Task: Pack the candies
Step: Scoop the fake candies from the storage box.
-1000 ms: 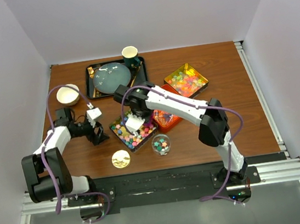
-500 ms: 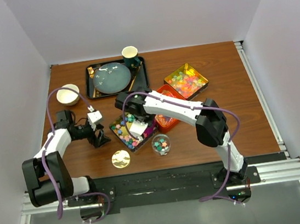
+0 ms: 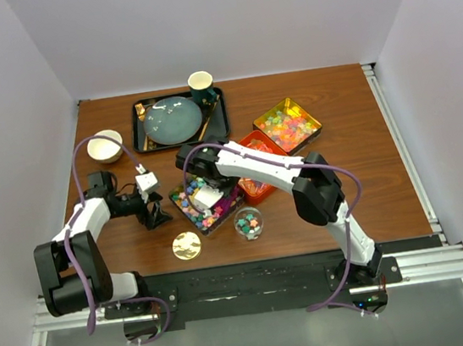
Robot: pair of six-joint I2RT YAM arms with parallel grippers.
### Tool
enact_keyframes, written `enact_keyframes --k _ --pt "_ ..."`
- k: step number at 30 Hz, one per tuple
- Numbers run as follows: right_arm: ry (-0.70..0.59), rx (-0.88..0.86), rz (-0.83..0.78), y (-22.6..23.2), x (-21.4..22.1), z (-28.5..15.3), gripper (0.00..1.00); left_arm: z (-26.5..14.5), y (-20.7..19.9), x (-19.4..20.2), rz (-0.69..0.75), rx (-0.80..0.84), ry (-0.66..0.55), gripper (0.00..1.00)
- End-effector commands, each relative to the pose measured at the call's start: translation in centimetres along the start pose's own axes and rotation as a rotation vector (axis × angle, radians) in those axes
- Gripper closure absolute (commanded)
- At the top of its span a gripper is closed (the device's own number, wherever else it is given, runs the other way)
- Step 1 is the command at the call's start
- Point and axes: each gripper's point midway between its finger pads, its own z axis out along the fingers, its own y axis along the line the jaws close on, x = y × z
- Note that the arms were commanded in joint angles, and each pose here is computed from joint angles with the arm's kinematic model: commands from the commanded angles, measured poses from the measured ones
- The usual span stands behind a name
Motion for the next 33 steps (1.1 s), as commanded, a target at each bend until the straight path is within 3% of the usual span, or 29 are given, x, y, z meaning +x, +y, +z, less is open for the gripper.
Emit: enact_keyframes --k 1,15,33 --pt "0.013 -0.231 0.001 5.3 0.2 -0.8 1.00 0.4 -0.1 -1.1 0.016 0.040 -0.050 0.19" --pt "-0.042 -0.236 0.028 4.6 -3.1 -0.3 1.00 0.9 0.0 -1.0 -0.015 0.037 -0.073 0.22" --pt "-0.254 -0.221 -0.014 3.6 -7.4 1.7 1.00 1.0 1.2 -1.2 -0.037 -0.009 -0.070 0.22"
